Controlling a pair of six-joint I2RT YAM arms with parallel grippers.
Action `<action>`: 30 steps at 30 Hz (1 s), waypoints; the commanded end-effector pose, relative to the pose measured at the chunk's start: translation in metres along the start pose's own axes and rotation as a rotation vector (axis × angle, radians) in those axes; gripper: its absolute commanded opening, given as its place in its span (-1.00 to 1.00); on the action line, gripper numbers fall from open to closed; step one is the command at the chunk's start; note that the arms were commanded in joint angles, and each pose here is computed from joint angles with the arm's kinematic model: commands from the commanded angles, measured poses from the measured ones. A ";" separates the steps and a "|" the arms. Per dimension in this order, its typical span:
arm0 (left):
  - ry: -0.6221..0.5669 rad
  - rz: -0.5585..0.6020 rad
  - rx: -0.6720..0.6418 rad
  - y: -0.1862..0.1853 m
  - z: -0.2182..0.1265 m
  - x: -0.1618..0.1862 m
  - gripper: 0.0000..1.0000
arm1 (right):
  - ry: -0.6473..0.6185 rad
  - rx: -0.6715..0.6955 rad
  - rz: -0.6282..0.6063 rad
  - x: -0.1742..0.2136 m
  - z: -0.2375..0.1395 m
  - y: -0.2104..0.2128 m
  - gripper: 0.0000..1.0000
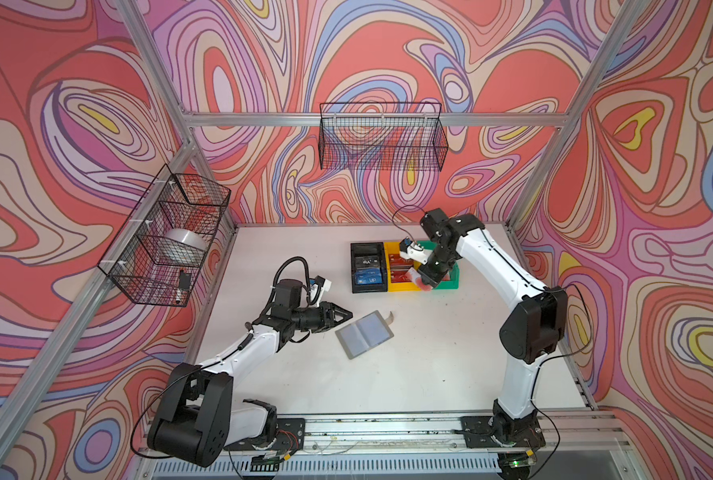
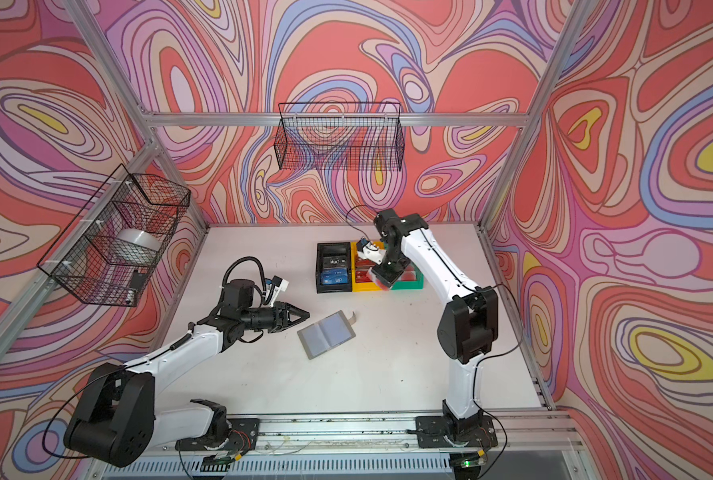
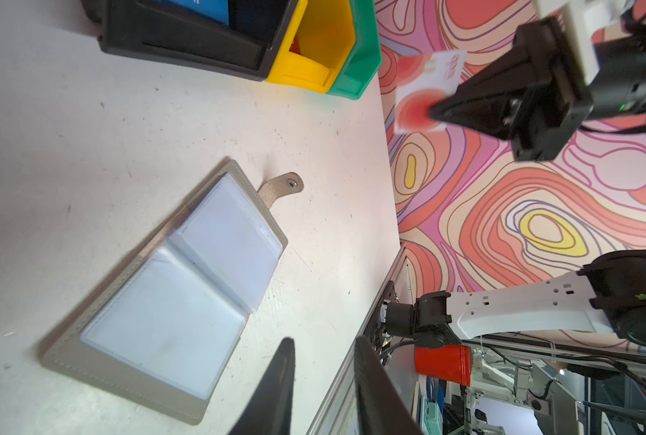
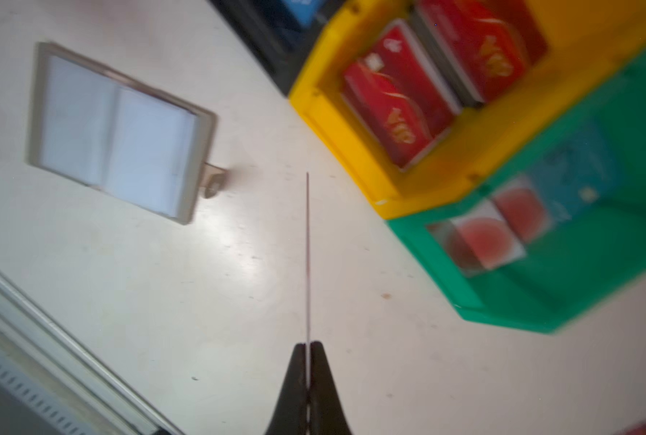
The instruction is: Take the credit cards out of the card holder
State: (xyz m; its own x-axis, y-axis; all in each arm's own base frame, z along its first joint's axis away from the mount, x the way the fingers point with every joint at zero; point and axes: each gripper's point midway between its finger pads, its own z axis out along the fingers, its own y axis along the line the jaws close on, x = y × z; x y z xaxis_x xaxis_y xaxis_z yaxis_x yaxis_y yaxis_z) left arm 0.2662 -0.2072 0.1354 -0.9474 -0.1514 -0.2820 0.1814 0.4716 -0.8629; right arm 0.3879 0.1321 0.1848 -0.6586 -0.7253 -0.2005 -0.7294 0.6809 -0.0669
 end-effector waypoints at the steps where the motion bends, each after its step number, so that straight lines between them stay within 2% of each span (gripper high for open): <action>1: 0.016 0.007 -0.037 0.002 -0.002 0.004 -0.39 | 0.121 0.193 -0.100 0.023 -0.013 -0.055 -1.00; 4: 0.012 0.005 -0.042 0.003 -0.002 0.003 -0.40 | 0.166 0.244 -0.274 0.023 -0.017 -0.073 -1.00; 7: 0.006 0.002 -0.044 0.004 -0.002 0.003 -0.41 | 0.166 0.233 -0.436 0.015 -0.016 -0.075 -1.00; 14: -0.004 -0.008 -0.048 0.006 -0.002 0.003 -0.41 | 0.273 0.176 -0.655 0.012 0.010 -0.088 -1.00; 19: -0.011 -0.012 -0.057 0.009 -0.002 0.002 -0.41 | 0.288 0.136 -0.736 0.009 0.030 -0.094 -1.00; 30: -0.002 -0.033 -0.060 0.014 0.002 0.002 -0.42 | 0.279 0.071 -0.794 0.008 0.061 -0.091 -1.00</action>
State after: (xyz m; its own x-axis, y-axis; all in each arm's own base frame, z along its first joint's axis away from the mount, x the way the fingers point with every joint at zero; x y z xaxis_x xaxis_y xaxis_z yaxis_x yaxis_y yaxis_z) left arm 0.2668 -0.2012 0.1244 -0.9500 -0.1737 -0.2596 0.1358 0.5190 -0.8439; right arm 0.4608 0.0684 0.1446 -0.0235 -0.9804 0.1957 -0.9822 -0.0139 -0.1874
